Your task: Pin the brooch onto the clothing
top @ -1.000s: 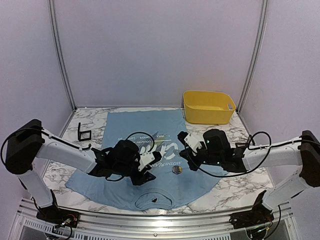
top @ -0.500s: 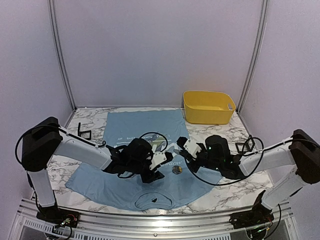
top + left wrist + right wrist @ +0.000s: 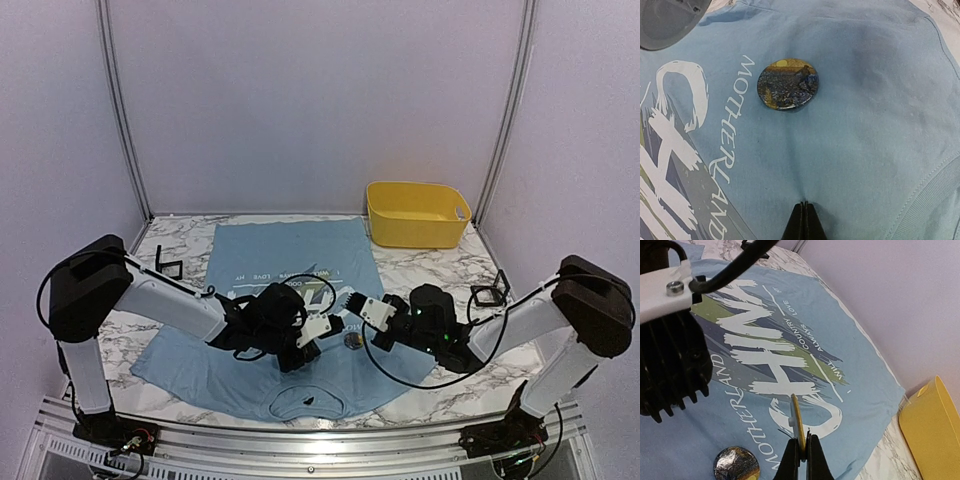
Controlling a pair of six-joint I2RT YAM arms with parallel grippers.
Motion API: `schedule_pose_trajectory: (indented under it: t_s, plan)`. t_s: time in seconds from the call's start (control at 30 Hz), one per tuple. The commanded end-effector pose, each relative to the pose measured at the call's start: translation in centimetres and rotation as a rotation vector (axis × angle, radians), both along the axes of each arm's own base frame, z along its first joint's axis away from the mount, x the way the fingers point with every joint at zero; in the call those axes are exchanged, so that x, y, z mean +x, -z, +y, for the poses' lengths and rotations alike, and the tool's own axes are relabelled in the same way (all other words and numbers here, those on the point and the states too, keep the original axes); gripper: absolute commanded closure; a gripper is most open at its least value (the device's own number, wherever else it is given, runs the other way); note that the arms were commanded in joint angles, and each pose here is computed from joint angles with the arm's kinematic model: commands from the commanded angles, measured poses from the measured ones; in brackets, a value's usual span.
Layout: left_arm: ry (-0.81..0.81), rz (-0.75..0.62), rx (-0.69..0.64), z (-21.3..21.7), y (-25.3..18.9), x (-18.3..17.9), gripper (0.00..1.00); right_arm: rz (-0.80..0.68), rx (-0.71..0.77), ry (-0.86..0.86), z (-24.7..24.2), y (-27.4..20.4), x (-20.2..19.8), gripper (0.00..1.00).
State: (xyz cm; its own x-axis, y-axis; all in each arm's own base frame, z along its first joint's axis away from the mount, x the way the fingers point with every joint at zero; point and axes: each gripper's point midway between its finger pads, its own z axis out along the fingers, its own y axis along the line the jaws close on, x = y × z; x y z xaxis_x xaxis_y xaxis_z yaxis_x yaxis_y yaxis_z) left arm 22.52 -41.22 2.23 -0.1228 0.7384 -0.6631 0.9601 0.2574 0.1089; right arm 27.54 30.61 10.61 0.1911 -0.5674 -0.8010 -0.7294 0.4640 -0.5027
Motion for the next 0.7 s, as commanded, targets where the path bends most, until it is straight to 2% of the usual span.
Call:
schedule_pose_trajectory:
  t_s: [0.0,0.5,0.53,0.6,0.67]
  plan:
    - [0.035,0.007,-0.047,-0.1,-1.4,-0.9,1.00,-0.090,-0.027,-0.071,1.8,-0.1,-0.6,1.00]
    - [0.055,0.019,-0.141,-0.4,-3.3,-0.5,1.00,-0.157,-0.123,-0.213,4.2,4.1,-1.8,1.00]
    - [0.048,0.011,-0.129,-0.3,-3.0,-0.3,0.97,-0.157,-0.126,-0.219,4.3,4.2,-1.8,1.00]
    - [0.021,-0.016,-0.092,0.1,-2.1,0.3,0.69,-0.158,-0.129,-0.221,4.6,4.3,-1.7,1.00]
    - [0.015,-0.028,-0.071,0.3,-1.5,0.6,0.54,-0.161,-0.136,-0.223,4.6,4.5,-1.7,1.00]
